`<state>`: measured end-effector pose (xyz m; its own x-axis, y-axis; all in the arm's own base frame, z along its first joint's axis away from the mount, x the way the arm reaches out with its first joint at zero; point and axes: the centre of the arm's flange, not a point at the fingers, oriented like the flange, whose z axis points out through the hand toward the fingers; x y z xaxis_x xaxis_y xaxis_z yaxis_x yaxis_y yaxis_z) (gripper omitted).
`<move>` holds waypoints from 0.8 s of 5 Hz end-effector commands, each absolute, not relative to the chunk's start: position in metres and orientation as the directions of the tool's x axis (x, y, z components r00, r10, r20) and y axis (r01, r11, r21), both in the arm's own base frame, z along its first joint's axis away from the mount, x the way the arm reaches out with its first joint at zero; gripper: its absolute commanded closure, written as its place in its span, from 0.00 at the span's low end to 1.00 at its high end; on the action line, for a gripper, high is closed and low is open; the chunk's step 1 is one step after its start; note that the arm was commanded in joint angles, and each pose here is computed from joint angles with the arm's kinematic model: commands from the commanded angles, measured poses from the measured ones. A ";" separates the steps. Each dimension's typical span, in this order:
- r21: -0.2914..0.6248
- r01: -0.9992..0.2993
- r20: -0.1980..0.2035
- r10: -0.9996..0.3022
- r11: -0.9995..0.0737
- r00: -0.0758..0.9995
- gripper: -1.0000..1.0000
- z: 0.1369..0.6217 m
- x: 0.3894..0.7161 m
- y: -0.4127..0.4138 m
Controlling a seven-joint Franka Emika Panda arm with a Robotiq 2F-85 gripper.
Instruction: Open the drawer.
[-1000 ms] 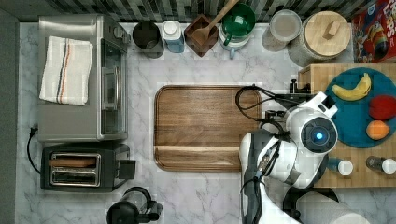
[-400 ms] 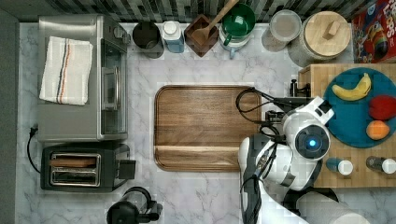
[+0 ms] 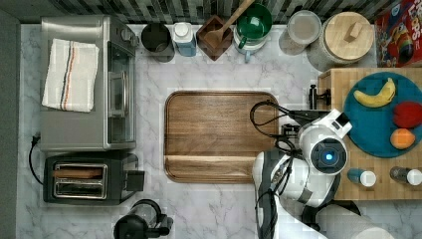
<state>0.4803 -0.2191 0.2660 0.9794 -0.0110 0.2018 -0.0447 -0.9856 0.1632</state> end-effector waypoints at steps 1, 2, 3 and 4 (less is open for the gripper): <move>0.153 -0.037 0.179 -0.009 -0.988 0.984 0.00 0.244 0.498 -0.196; 0.132 -0.053 0.161 -0.031 -0.990 0.986 0.00 0.235 0.505 -0.183; 0.119 -0.068 0.155 -0.049 -0.991 0.987 0.00 0.244 0.505 -0.145; 0.092 -0.082 0.135 -0.070 -0.992 0.988 0.00 0.252 0.502 -0.109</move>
<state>0.4792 -0.2256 0.2314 0.9767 -0.1510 0.1522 -0.1725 -0.9750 0.1401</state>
